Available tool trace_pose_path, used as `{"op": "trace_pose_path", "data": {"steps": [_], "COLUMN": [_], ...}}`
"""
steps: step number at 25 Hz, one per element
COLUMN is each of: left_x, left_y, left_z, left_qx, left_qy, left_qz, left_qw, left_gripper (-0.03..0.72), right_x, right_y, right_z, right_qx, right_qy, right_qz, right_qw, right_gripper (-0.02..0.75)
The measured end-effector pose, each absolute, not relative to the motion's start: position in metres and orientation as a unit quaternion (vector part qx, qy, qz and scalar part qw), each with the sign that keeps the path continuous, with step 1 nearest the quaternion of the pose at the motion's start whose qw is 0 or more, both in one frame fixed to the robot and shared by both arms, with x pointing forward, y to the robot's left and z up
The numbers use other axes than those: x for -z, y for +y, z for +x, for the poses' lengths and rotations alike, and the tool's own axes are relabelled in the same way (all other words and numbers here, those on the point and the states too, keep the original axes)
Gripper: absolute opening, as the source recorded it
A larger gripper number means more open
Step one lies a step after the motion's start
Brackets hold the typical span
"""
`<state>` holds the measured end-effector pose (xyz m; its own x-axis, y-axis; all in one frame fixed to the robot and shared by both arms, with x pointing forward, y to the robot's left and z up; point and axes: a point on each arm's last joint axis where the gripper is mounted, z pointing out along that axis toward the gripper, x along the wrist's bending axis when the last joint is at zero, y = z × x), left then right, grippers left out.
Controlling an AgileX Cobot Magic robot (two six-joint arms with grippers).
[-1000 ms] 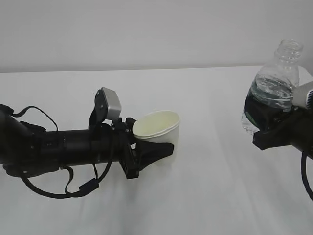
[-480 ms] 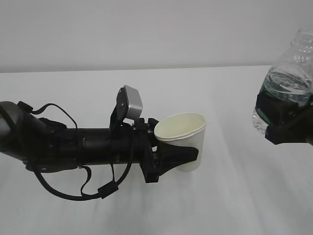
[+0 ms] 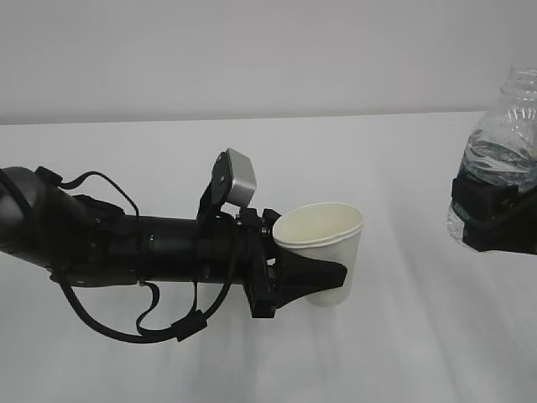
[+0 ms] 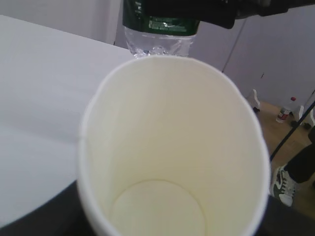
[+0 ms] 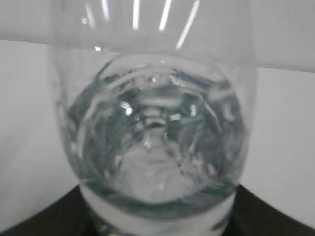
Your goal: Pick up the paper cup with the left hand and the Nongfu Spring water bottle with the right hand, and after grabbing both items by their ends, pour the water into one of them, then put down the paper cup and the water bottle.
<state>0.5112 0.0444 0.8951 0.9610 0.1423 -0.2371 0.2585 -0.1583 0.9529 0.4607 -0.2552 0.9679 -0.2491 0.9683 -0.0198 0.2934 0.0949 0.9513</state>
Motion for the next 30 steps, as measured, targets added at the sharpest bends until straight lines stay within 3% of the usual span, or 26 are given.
{"op": "trace_pose_path", "data": {"steps": [30], "left_x": [-0.8898], "left_y": [0.0448], "left_z": [0.5087], "left_qx": [0.054], "left_qy": [0.13], "left_qz": [0.779], "left_qw": [0.611], "left_gripper": [0.429], "right_x": [-0.9641], "right_y": [-0.2562], "right_z": [0.4611], "right_qx": [-0.35], "right_qy": [0.75], "right_qz": [0.353], "right_qw": [0.437], "right_gripper": [0.351]}}
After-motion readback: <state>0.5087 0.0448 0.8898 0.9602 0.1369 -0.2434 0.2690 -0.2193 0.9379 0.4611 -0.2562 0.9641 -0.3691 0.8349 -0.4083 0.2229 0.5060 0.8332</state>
